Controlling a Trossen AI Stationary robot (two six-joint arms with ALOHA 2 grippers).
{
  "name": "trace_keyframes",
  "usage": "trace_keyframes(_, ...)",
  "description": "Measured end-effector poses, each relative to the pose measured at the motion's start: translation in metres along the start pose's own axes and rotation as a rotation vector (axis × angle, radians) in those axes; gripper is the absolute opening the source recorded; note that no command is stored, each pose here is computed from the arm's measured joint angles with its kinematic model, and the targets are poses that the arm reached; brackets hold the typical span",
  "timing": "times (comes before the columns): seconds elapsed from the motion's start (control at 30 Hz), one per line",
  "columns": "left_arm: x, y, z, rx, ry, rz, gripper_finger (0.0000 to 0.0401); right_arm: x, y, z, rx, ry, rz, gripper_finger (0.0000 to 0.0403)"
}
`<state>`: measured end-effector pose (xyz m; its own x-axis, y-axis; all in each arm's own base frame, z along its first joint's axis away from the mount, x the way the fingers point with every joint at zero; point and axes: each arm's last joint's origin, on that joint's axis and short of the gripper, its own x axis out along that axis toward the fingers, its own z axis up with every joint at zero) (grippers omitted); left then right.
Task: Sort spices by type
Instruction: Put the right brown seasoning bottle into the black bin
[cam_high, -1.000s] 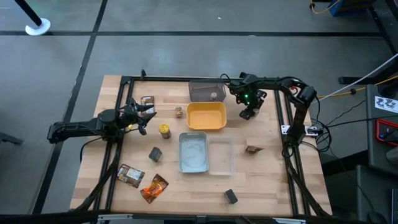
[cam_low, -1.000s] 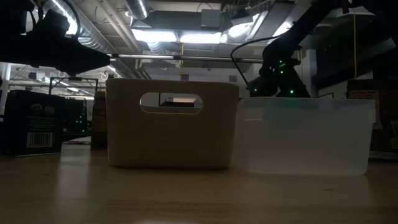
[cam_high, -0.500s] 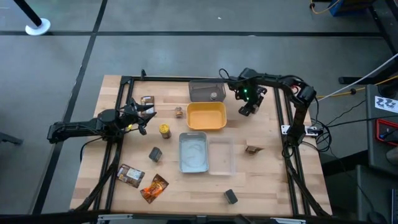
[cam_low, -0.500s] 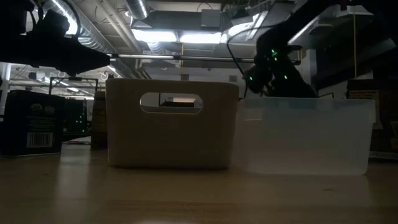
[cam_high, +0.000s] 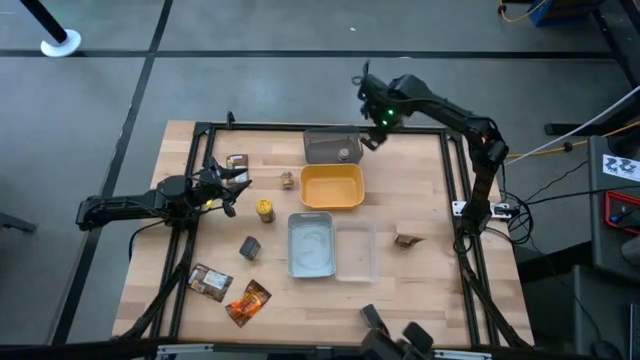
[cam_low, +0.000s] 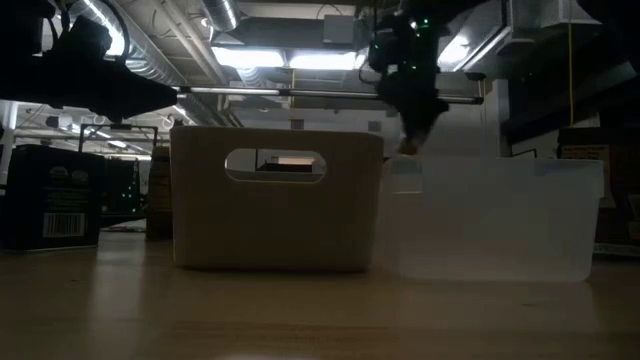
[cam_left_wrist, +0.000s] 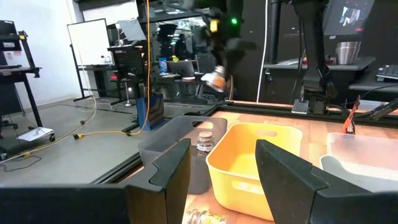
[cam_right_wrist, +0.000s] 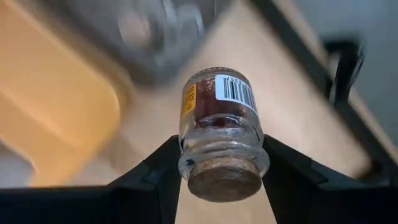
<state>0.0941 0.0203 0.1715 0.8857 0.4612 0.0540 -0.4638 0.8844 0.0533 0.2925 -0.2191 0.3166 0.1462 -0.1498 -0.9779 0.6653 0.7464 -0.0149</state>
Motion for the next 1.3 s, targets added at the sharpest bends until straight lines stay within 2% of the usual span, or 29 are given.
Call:
trace_keyframes(0.13,0.0,0.0,0.0,0.0,0.0,0.0,0.0166,0.003,0.002,0.014,-0.001,-0.116,0.025,0.0182)
trace_keyframes(0.3,0.0,0.0,0.0,0.0,0.0,0.0,0.0166,0.027,0.005,0.029,-0.016,-0.129,0.073,0.0182)
trace_keyframes(0.5,0.0,0.0,0.0,-0.001,0.0,0.0,0.0166,0.065,0.009,0.043,-0.042,-0.095,0.114,0.0182)
trace_keyframes(0.73,0.0,0.0,0.0,-0.001,0.0,0.0,0.0166,0.095,0.011,0.051,-0.067,-0.068,0.127,0.0181)
trace_keyframes(1.1,0.0,0.0,0.0,-0.001,0.0,0.0,0.0166,0.127,0.012,0.054,-0.066,-0.01,0.116,0.0182)
trace_keyframes(1.3,0.0,0.0,0.0,-0.001,0.0,0.0,0.0166,0.131,0.012,0.055,-0.066,-0.016,0.114,0.0202)
